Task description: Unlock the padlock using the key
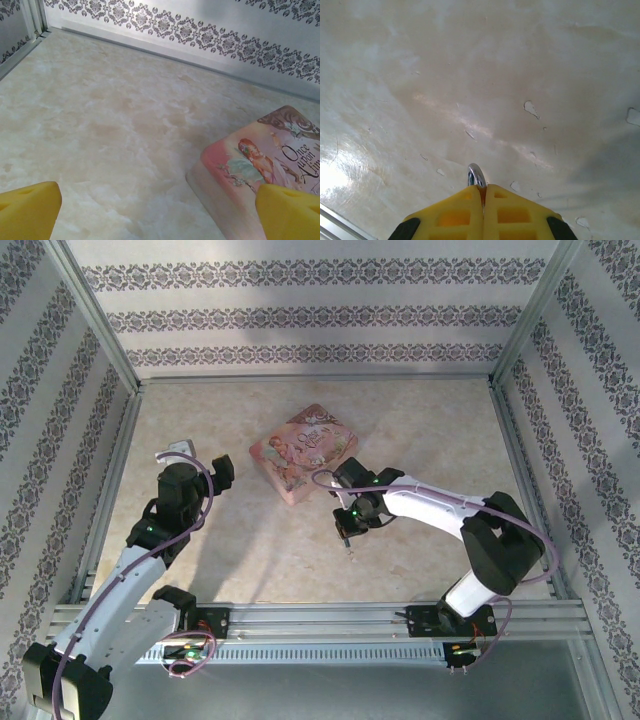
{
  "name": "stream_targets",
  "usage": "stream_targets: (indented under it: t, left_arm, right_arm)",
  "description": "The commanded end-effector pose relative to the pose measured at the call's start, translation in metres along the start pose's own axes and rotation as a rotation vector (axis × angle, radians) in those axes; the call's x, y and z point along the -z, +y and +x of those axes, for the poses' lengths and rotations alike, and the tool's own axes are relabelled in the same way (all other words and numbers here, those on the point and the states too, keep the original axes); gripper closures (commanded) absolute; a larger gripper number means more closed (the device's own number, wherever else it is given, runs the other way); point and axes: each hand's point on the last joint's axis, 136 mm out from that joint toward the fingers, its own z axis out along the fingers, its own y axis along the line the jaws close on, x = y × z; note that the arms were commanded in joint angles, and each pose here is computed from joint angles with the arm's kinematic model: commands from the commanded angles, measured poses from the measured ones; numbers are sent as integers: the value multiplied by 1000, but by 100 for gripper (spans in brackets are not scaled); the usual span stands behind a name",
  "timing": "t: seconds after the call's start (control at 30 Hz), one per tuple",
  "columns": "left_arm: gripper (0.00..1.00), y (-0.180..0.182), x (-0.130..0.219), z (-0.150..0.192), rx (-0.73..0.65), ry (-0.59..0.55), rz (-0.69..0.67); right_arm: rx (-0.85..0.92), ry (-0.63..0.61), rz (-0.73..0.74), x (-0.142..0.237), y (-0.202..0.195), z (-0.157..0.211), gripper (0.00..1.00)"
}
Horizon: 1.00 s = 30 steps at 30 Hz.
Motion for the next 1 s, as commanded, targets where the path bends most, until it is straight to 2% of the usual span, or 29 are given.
stream_targets:
  t: [0.0,0.77,0.97]
  left_arm:
    - [1,3,-1,0,23,-2,-1]
    - [1,3,-1,-3,34,-14,-3]
    - [1,2,-1,-4,34,-17,3]
  right_arm:
    - [-7,0,-29,-4,10,-3,100]
    - [-40,72,-23,-25,4,2,100]
    - [-40,70,-22,-24,4,1,95]
